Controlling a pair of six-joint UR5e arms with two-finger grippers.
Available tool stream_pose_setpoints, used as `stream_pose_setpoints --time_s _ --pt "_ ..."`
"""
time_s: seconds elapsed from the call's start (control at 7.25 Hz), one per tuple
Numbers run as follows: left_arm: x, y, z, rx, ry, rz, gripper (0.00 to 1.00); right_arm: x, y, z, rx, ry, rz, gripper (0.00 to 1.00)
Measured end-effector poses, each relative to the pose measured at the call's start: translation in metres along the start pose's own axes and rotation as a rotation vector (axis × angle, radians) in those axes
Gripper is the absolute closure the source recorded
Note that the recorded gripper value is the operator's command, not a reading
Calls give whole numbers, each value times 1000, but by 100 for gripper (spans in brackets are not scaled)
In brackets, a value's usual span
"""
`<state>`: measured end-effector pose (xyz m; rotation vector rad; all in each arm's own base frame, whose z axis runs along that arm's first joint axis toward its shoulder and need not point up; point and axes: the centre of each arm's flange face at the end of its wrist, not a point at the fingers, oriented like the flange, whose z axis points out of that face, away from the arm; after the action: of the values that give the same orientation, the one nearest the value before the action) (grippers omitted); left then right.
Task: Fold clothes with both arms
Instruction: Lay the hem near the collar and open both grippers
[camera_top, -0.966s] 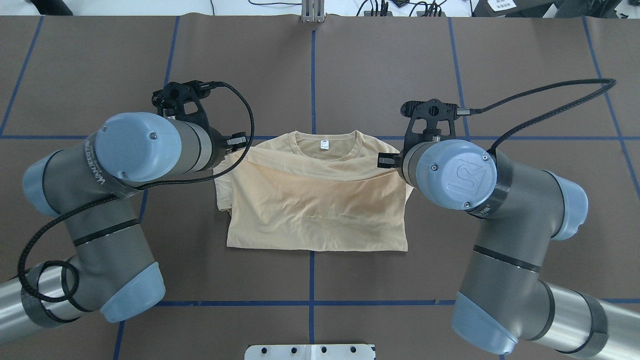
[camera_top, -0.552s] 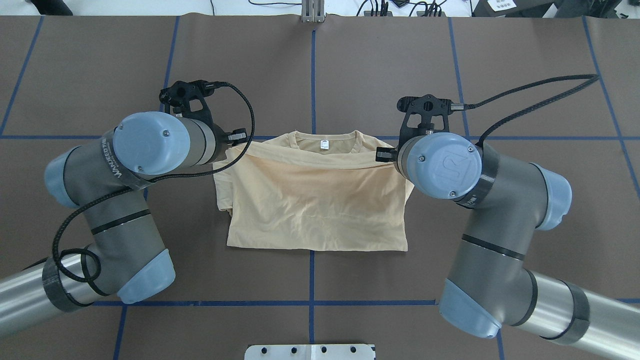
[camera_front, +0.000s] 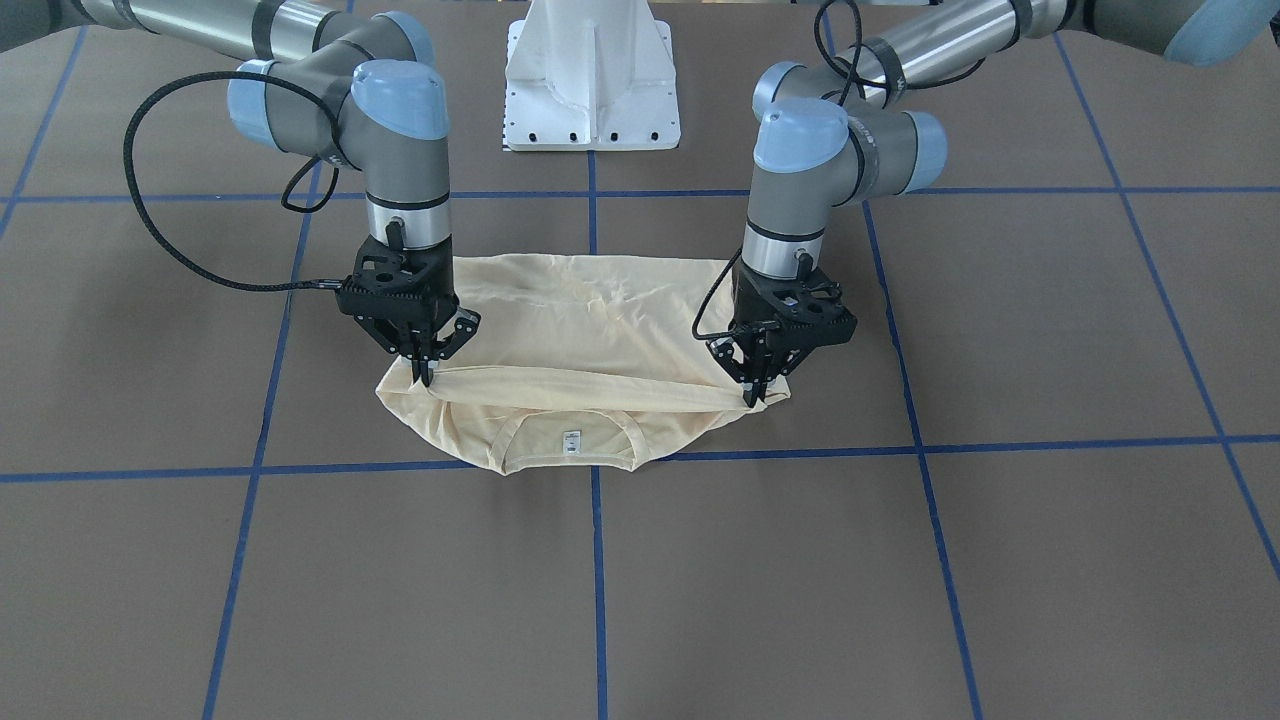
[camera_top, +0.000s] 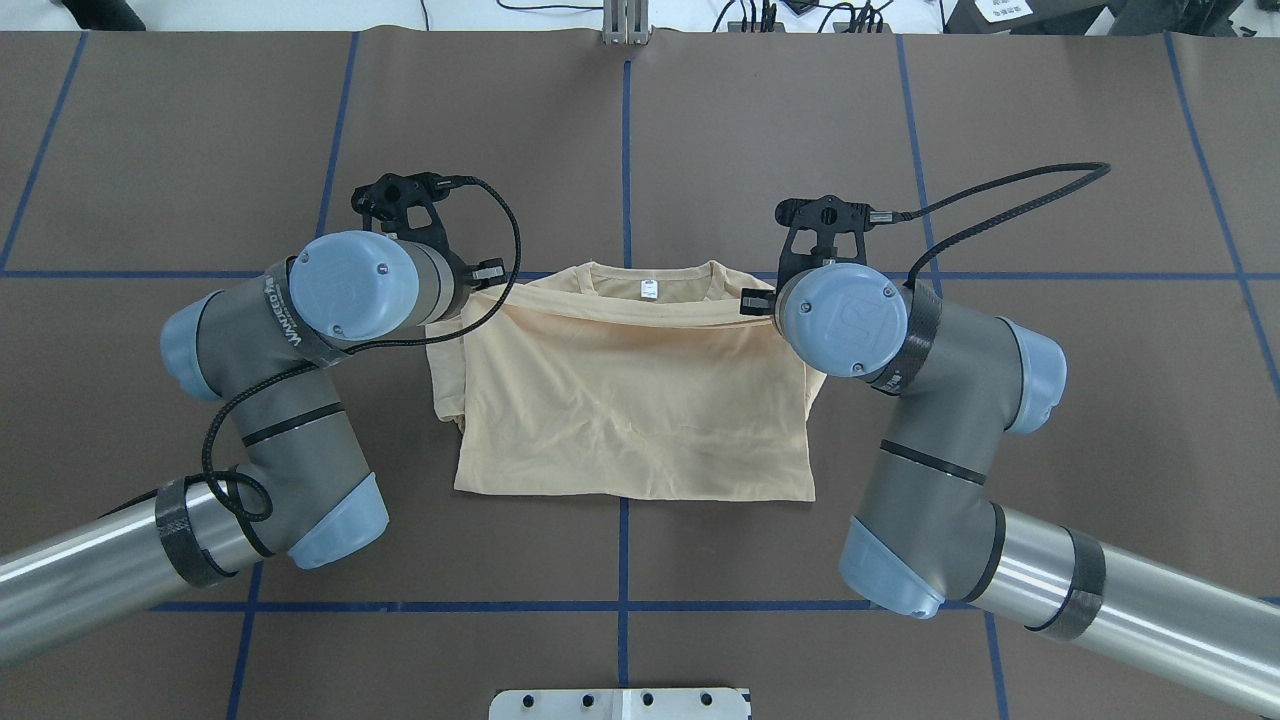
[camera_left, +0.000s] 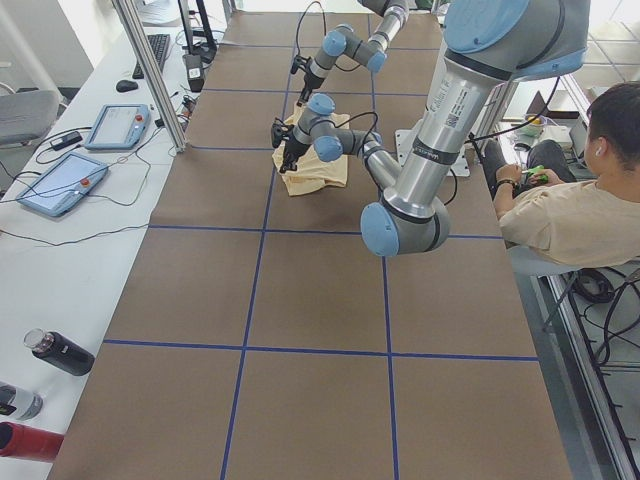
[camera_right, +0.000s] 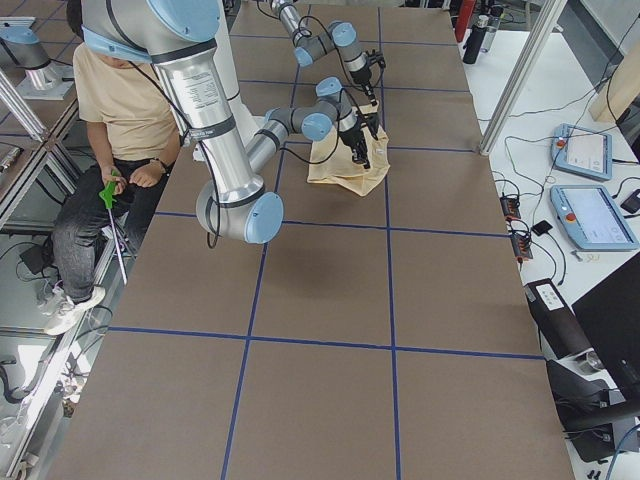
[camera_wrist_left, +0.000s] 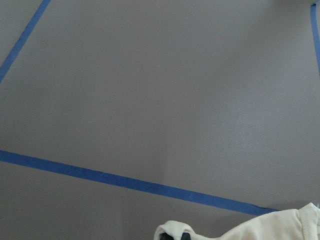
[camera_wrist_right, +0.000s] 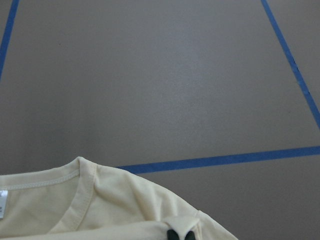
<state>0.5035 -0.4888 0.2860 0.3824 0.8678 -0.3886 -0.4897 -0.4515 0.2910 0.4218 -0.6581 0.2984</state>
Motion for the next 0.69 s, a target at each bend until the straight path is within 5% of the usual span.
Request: stream_pose_setpoints --time_s 0.14,0.41,0.69 --pt "1 0 1 1 8 3 1 2 -3 1 3 2 1 1" --pt "4 -2 -5 4 35 73 0 4 -18 -3 -9 -12 9 0" --pt "5 -5 -25 -21 88 143 0 13 -38 -17 -92 -68 -31 0"
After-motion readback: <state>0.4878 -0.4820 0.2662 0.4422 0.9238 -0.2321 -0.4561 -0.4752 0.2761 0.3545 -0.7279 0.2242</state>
